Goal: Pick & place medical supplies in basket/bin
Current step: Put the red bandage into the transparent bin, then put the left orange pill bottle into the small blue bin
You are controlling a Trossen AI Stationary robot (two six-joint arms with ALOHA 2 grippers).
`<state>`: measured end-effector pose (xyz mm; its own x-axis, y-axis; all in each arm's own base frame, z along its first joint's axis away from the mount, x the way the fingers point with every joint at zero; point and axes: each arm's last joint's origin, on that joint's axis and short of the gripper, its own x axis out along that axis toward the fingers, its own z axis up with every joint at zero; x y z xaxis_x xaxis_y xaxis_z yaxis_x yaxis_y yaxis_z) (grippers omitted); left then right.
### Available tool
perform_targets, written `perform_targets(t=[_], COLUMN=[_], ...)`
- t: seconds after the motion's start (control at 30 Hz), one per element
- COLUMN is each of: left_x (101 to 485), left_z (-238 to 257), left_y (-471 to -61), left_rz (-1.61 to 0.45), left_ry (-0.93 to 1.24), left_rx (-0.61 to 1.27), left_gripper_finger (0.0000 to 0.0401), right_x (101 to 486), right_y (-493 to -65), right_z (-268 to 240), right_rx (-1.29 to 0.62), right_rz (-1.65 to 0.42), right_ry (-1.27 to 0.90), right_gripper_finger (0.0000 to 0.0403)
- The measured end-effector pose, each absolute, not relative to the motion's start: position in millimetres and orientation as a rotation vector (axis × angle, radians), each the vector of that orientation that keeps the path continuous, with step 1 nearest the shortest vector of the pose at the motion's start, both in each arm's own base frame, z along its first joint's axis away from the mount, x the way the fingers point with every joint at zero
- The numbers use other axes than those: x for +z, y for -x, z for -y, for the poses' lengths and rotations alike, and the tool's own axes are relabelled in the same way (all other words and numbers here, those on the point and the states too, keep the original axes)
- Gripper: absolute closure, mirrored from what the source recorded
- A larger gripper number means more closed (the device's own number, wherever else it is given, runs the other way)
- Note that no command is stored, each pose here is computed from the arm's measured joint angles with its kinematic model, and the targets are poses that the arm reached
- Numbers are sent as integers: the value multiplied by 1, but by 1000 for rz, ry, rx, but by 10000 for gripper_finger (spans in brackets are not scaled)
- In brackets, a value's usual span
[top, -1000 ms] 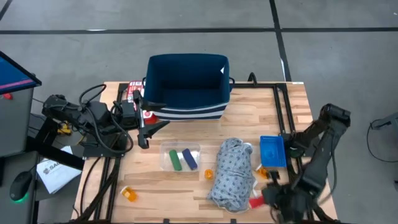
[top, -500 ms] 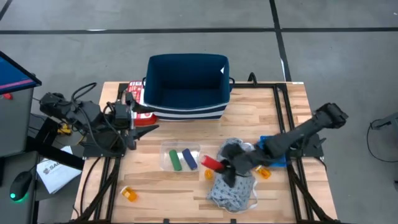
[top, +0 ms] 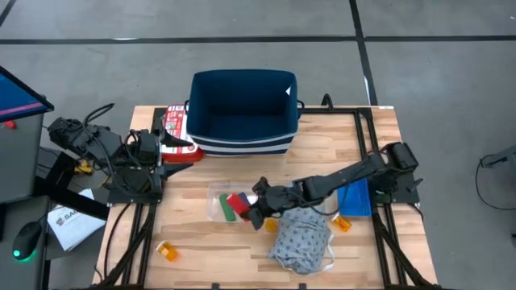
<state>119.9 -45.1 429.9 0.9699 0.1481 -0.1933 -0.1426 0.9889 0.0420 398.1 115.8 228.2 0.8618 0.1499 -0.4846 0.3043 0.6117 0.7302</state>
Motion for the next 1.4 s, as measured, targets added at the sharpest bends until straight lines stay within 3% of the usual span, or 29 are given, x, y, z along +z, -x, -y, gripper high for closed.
perform_targets(t=[0.27,0.67,1.07,1.23,1.4], left_x=[427,426,425,425,420], left_z=[45,45,45,45,49], left_y=[-119,-119,-118,-118,-117], left_rz=[-228,-230,-248,-249,-308], left_ry=[-39,-38,-46,-47,-9], left_rx=[149,139,140,138,-30], left_gripper_finger=[148,148,148,148,148], right_x=[205,205,205,205,227], right_y=[-433,-428,-429,-430,-424], right_z=[-118,-112,-108,-104,-101], right_rx=[-128,-247,-284,-298,-305], right_rz=[-602,-721,-698,-689,-629], right_ry=[-889,-817,-819,-822,-821], right_gripper_finger=[267,264,167,159,159])
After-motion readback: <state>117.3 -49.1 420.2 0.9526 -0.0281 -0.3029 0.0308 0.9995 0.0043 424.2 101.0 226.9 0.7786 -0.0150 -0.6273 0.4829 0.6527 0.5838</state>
